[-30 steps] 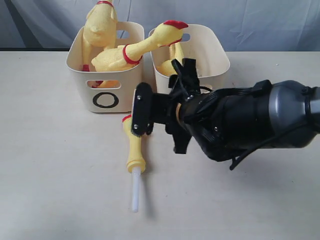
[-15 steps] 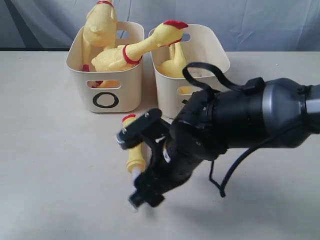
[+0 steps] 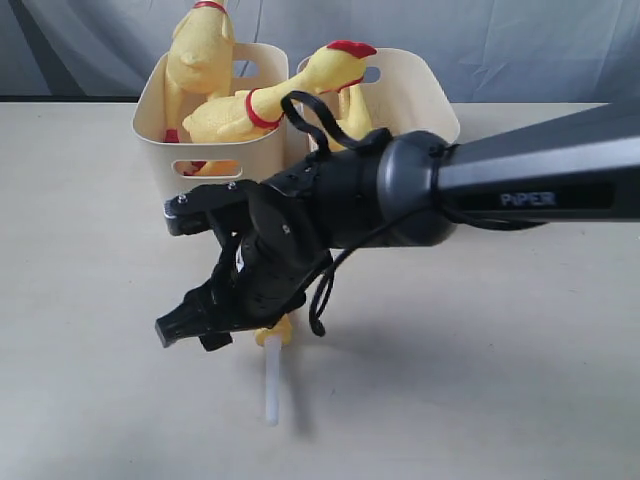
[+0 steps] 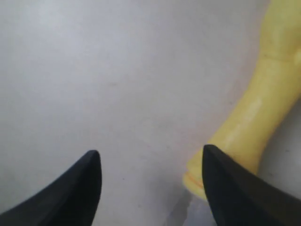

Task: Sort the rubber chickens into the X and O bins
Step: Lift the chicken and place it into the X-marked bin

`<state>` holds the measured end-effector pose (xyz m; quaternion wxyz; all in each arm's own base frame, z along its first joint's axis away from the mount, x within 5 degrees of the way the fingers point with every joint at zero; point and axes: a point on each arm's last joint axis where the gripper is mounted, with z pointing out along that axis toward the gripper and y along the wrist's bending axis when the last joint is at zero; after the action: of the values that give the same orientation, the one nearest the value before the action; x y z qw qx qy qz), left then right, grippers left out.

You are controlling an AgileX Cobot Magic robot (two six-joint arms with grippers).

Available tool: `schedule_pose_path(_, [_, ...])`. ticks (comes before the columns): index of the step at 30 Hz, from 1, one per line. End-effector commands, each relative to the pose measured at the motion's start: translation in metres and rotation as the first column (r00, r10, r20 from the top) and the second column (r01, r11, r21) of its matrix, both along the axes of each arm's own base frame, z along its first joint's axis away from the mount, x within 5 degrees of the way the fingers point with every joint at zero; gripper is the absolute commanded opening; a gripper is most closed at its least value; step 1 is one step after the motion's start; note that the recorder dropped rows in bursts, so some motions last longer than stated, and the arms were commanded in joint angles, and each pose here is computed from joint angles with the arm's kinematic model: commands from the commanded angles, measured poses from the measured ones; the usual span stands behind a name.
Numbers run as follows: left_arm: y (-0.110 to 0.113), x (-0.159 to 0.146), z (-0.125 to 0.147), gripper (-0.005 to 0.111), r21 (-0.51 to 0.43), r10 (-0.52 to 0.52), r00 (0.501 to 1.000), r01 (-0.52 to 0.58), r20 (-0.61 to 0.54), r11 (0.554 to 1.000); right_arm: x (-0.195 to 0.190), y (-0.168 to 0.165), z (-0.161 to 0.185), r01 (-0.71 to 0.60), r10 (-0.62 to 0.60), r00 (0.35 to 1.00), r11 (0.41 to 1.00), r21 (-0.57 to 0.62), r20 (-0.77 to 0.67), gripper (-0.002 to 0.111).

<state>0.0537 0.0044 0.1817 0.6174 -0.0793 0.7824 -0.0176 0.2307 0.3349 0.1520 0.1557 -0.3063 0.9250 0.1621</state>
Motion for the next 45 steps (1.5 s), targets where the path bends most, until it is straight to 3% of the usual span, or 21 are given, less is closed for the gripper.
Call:
schedule_pose_path(1, [0.000,0.000,0.003,0.000,0.004,-0.001,1.000,0.001,0.012,1.000,0.011,-0.002,-0.020,0.034,-0.048,0.993,0.991,-0.128,-0.111,0.068])
schedule_pose_path(5, [0.000,0.000,0.003,0.000,0.004,-0.001,1.000,0.001,0.012,1.000,0.016,0.002,-0.021,0.029,-0.041,0.996,0.991,-0.134,-0.085,0.068])
schedule_pose_path(8, [0.000,0.000,0.003,0.000,0.004,-0.001,1.000,0.001,0.012,1.000,0.021,0.004,-0.003,0.006,-0.012,0.999,0.990,-0.140,-0.044,0.068])
schedule_pose_path(16, [0.000,0.000,0.003,0.000,0.004,-0.001,1.000,0.001,0.012,1.000,0.029,-0.015,0.007,0.040,-0.035,0.999,0.926,-0.376,0.020,0.068])
schedule_pose_path(21, [0.000,0.000,0.003,0.000,0.004,-0.001,1.000,0.001,0.012,1.000,0.027,-0.003,-0.011,0.074,-0.089,0.995,0.957,-0.280,-0.041,0.067])
schedule_pose_path(23, [0.000,0.000,0.003,0.000,0.004,-0.001,1.000,0.001,0.012,1.000,0.025,0.000,-0.038,0.061,-0.096,0.991,0.945,-0.323,-0.093,0.059])
schedule_pose_path(25, [0.000,0.000,0.003,0.000,0.004,-0.001,1.000,0.001,0.012,1.000,0.018,-0.005,-0.051,-0.094,0.028,0.986,0.908,-0.408,-0.166,0.013])
schedule_pose_path(26, [0.000,0.000,0.003,0.000,0.004,-0.001,1.000,0.001,0.012,1.000,0.015,-0.006,-0.043,-0.138,0.056,0.977,0.901,-0.411,-0.205,0.000])
schedule_pose_path(29, [0.000,0.000,0.003,0.000,0.004,-0.001,1.000,0.001,0.012,1.000,0.004,0.002,0.004,-0.272,0.170,0.934,0.909,-0.314,-0.315,0.001])
schedule_pose_path(31, [0.000,0.000,0.003,0.000,0.004,-0.001,1.000,0.001,0.012,1.000,-0.006,0.013,0.053,-0.394,0.336,0.879,0.911,-0.121,-0.337,0.001])
schedule_pose_path(32, [0.000,0.000,0.003,0.000,0.004,-0.001,1.000,0.001,0.012,1.000,-0.014,0.020,0.091,-0.452,0.446,0.850,0.891,0.047,-0.279,0.001])
schedule_pose_path(34, [0.000,0.000,0.003,0.000,0.004,-0.001,1.000,0.001,0.012,1.000,-0.025,0.019,0.138,-0.541,0.568,0.810,0.820,0.189,-0.145,0.001])
schedule_pose_path(37, [0.000,0.000,0.003,0.000,0.004,-0.001,1.000,0.001,0.012,1.000,-0.034,0.007,0.196,-0.677,0.673,0.733,0.705,0.212,0.101,0.001])
schedule_pose_path(39, [0.000,0.000,0.003,0.000,0.004,-0.001,1.000,0.001,0.012,1.000,-0.023,-0.012,0.230,-0.668,0.617,0.692,0.744,0.010,0.376,0.001])
schedule_pose_path(41, [0.000,0.000,0.003,0.000,0.004,-0.001,1.000,0.001,0.012,1.000,-0.001,-0.028,0.245,-0.522,0.550,0.625,0.822,-0.227,0.553,0.001])
schedule_pose_path(42, [0.000,0.000,0.003,0.000,0.004,-0.001,1.000,0.001,0.012,1.000,0.019,-0.038,0.249,-0.374,0.509,0.587,0.860,-0.347,0.630,0.001])
schedule_pose_path(45, [0.000,0.000,0.003,0.000,0.004,-0.001,1.000,0.001,0.012,1.000,0.064,-0.050,0.244,-0.073,0.302,0.576,0.944,-0.320,0.760,0.001])
